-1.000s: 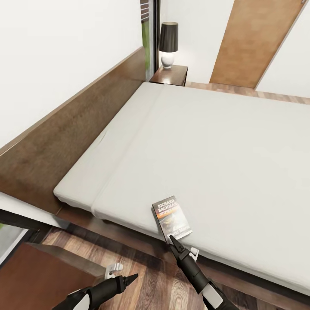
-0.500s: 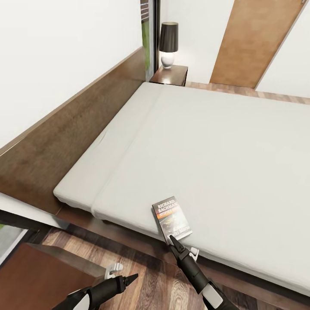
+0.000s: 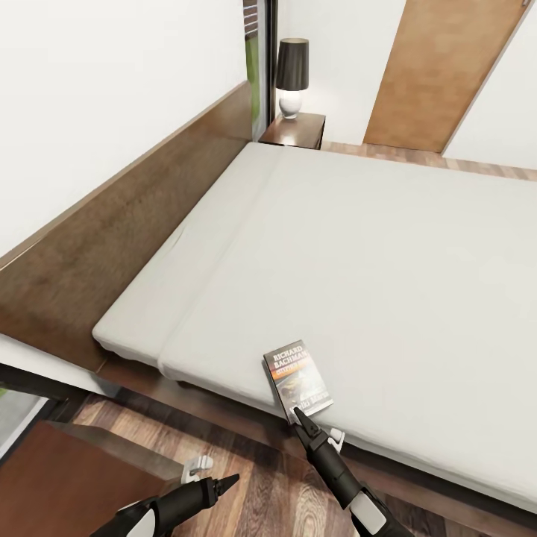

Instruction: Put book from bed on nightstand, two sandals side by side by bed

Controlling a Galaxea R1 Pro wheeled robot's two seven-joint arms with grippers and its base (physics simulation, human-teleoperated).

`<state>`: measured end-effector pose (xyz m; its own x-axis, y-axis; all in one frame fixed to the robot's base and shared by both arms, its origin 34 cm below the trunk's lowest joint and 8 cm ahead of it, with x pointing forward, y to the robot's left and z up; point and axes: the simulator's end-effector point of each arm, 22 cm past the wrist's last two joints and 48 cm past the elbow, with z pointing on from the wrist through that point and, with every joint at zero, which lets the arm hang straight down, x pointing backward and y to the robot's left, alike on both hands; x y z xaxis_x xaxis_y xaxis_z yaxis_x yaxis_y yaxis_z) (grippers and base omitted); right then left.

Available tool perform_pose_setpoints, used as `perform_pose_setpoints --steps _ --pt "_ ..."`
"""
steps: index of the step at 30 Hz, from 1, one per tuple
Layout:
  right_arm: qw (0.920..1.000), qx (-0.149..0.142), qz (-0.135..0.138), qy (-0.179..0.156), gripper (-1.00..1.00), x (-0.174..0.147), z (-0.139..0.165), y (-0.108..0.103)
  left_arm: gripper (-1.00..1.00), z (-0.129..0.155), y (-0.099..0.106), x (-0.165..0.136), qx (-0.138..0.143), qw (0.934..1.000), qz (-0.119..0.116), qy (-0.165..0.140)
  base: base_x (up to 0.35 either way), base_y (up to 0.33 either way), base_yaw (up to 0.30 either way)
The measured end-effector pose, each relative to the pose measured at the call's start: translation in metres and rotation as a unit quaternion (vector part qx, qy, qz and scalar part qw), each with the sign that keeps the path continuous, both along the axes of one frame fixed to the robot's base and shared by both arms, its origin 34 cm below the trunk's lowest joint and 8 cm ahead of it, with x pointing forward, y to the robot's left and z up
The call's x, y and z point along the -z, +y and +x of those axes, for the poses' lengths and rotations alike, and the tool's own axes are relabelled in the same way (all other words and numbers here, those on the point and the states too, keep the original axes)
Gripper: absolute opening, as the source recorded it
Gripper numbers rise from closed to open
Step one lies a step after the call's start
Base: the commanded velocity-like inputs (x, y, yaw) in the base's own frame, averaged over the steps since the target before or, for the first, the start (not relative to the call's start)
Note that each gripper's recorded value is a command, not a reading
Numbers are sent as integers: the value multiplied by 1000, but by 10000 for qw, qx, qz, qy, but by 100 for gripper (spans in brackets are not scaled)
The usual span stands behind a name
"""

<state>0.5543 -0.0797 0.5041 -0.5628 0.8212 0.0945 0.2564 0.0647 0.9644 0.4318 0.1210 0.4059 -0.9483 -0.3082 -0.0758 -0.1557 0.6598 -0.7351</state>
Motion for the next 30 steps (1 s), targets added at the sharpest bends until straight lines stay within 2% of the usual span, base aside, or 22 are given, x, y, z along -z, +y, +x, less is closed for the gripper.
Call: perform_pose_setpoints --steps 2,3,26,30 --pt "10000 0 0 0 100 0 0 0 100 0 0 0 2 10000 0 3 0 0 0" --pt "10000 0 0 0 -100 0 0 0 100 0 0 0 3 10000 0 3 0 0 0" --pt "10000 -7 20 10 -100 0 0 0 100 0 0 0 0 10000 0 6 0 0 0" --pt "10000 -7 24 9 -100 -8 0 0 100 0 0 -7 -1 10000 -2 8 0 0 0"
